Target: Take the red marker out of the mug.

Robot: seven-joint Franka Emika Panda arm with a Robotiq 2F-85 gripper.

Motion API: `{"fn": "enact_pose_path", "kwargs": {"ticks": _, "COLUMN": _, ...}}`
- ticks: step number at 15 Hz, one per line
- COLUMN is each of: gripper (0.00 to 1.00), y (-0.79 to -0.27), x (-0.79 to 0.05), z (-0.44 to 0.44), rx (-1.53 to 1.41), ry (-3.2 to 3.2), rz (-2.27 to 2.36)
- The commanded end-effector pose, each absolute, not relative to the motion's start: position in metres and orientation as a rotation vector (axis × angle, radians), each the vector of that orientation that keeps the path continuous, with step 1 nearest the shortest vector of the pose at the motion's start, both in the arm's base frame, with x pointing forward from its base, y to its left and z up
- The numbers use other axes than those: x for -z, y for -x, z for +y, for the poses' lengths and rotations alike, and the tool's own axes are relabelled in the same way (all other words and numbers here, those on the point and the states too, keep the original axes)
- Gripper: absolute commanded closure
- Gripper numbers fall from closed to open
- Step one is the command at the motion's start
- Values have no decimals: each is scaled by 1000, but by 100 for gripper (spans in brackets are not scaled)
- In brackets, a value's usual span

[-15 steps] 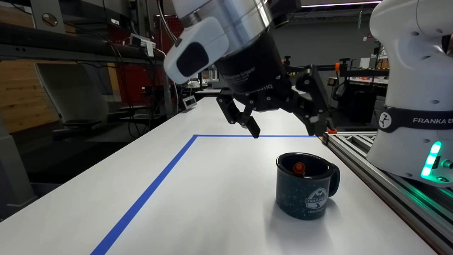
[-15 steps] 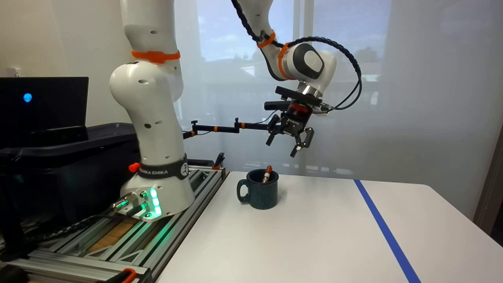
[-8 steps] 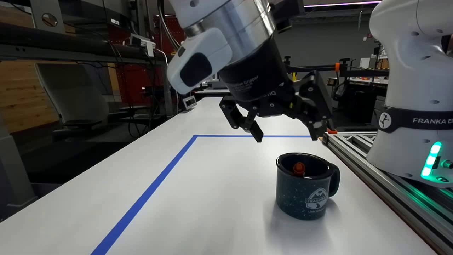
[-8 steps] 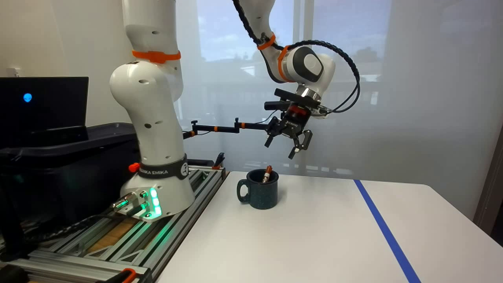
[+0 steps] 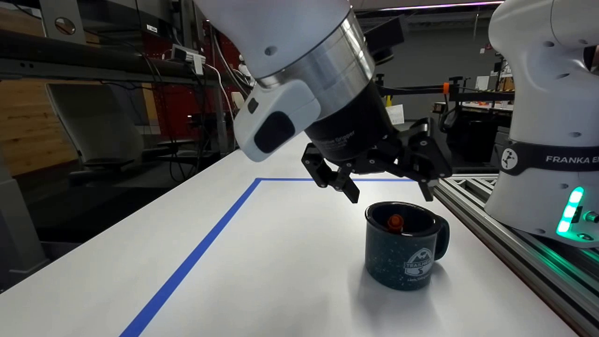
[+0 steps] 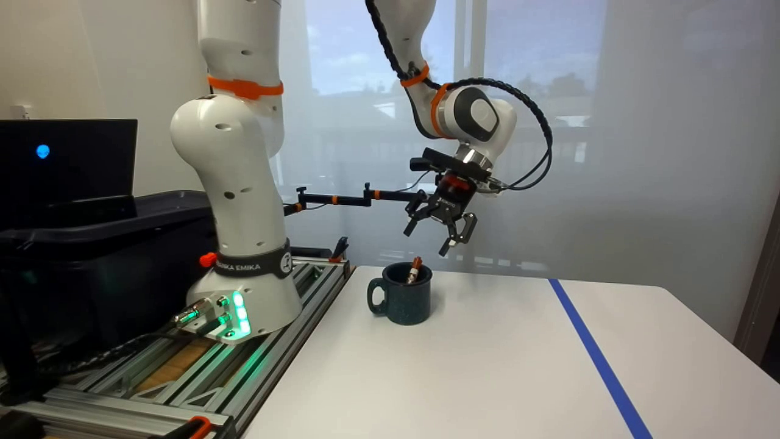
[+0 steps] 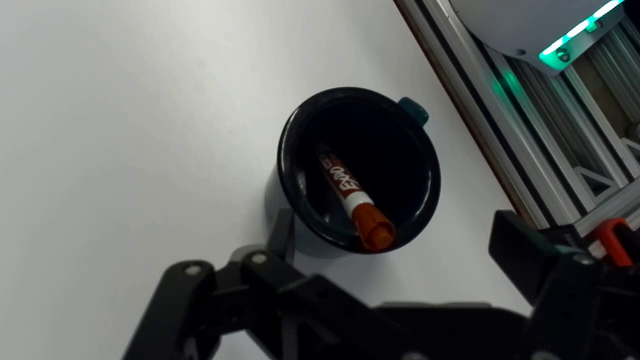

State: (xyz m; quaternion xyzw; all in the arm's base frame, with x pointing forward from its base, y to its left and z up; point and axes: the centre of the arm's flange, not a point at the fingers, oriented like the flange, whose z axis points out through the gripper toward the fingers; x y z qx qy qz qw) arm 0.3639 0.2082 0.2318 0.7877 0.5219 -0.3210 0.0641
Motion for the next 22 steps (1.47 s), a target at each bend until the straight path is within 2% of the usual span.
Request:
{"fn": "enact_pose_path", "kwargs": {"ticks": 1, "gripper": 25, "y": -362, "x": -226, "z": 215, "rx": 988, "ry": -2373, "rz": 1520}}
{"fn": "enact_pose_path", "kwargs": {"ticks": 2, "gripper": 26, "y": -362, "x": -224, "z": 215, "rx": 992, "ry": -2372, "rz": 1509}}
{"fn": "enact_pose_path", "kwargs": {"ticks": 4, "gripper": 37, "y": -361, "x": -221, "z": 216, "rx": 996, "ry": -2373, "rz": 1491}}
{"fn": "enact_pose_path", "kwargs": {"ticks": 7, "gripper": 46, "y": -359, "x": -216, "z": 217, "rx": 1003, "ry": -2371, "rz": 1476}}
{"fn": "enact_pose_path", "kwargs": {"ticks": 8, "gripper": 40, "y": -359, "x": -215, "z": 217, "rx": 1004, "ry": -2369, "rz": 1472}}
{"fn": "enact_pose_path", "kwargs": {"ticks": 9, "gripper": 43, "y": -358, "x": -214, "z": 217, "rx": 1008, "ry": -2368, "rz": 1465}}
{"fn": "enact_pose_path", "kwargs": {"ticks": 10, "gripper": 38, "y": -358, "x": -214, "z": 218, "rx": 1003, "ry": -2366, "rz": 1461}}
{"fn": "enact_pose_path", "kwargs": {"ticks": 12, "gripper": 38, "y": -357, "x": -212, "z": 219, "rx": 999, "ry": -2357, "rz": 1460}}
{"fn": "enact_pose_path", "kwargs": {"ticks": 16, "gripper": 54, "y": -357, "x": -207, "z": 221, "rx": 1000, "ry": -2336, "rz": 1449}}
{"fn": "enact_pose_path", "kwargs": {"ticks": 17, "gripper": 66, "y": -356, "x": -207, "z": 221, "rx": 999, "ry": -2332, "rz": 1447}}
{"fn": "enact_pose_path", "kwargs": {"ticks": 18, "gripper": 72, "y": -356, "x": -206, "z": 221, "rx": 999, "ry": -2327, "rz": 1441}}
{"fn": "enact_pose_path", "kwargs": {"ticks": 19, "gripper": 70, "y": -356, "x": -205, "z": 221, "rx": 999, "ry": -2322, "rz": 1442}}
{"fn": "enact_pose_path", "kwargs": {"ticks": 21, "gripper": 76, "y": -356, "x": -203, "z": 221, "rx": 999, "ry": -2311, "rz": 1440}}
{"fn": "enact_pose_path", "kwargs": {"ticks": 22, "gripper": 72, "y": -356, "x": -203, "z": 221, "rx": 998, "ry": -2307, "rz": 1438}}
